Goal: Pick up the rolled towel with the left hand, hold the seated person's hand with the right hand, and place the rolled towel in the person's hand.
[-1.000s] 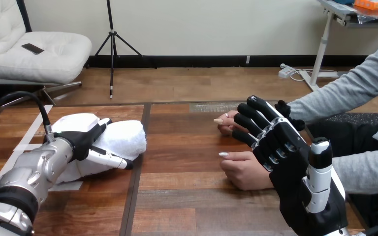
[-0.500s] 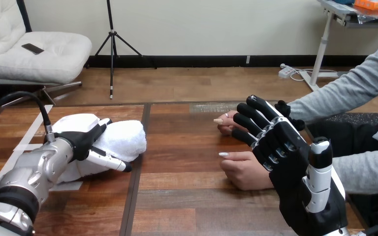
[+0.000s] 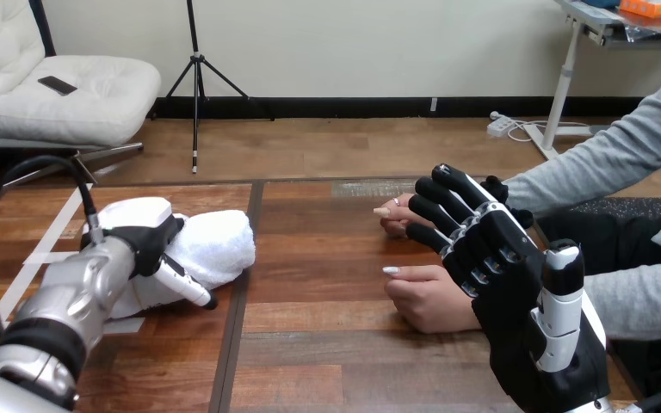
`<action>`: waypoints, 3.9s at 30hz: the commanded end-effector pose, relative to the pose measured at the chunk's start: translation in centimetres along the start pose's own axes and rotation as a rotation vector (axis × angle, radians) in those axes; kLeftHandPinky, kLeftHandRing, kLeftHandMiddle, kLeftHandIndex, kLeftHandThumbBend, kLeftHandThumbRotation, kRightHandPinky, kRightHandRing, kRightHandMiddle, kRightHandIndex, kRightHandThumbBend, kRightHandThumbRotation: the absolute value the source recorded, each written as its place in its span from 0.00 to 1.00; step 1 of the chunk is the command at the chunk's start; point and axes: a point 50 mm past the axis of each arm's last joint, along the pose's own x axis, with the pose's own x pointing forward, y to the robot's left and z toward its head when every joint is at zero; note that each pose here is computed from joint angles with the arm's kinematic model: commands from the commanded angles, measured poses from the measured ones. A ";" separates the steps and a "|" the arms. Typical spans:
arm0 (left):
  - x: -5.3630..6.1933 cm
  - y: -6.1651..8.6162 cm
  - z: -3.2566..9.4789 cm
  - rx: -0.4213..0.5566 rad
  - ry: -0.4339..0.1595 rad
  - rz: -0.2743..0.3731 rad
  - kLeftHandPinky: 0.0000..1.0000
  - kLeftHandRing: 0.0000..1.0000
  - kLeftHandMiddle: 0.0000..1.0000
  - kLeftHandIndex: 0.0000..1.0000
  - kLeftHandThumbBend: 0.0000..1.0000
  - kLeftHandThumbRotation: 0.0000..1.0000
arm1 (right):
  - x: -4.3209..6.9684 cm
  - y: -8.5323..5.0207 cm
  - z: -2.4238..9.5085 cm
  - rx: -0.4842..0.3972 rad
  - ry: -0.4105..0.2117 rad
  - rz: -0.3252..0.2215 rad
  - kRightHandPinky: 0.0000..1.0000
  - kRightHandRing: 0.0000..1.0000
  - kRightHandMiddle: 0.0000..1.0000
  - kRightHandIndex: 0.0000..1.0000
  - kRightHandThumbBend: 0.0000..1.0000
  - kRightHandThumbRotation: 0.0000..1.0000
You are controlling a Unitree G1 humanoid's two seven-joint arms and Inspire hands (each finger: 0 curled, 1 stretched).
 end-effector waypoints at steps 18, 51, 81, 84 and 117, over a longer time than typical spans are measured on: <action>0.2 3.6 1.4 -0.038 -0.009 0.045 0.26 0.35 0.45 0.62 0.87 0.01 | 1.1 0.1 2.1 -0.030 -0.134 0.018 0.83 0.89 0.89 0.87 0.81 1.00; -0.3 3.9 1.1 -0.100 -0.107 0.161 0.34 0.41 0.49 0.47 0.67 0.00 | 1.0 0.0 2.0 -0.033 -0.126 0.014 0.82 0.90 0.89 0.88 0.80 1.00; -0.6 3.6 1.2 -0.151 -0.153 0.209 0.31 0.38 0.45 0.46 0.65 0.00 | 1.1 -0.1 1.9 -0.041 -0.117 0.014 0.82 0.90 0.90 0.88 0.79 1.00; -0.6 3.5 1.2 -0.157 -0.163 0.228 0.32 0.38 0.45 0.46 0.66 0.00 | 1.1 -0.2 1.9 -0.041 -0.117 0.014 0.82 0.90 0.90 0.88 0.78 1.00; -2.3 4.0 0.9 -0.462 -0.281 0.399 0.20 0.26 0.34 0.45 0.60 0.00 | 1.4 -1.0 1.8 -0.119 -0.085 0.035 0.83 0.91 0.90 0.89 0.70 1.00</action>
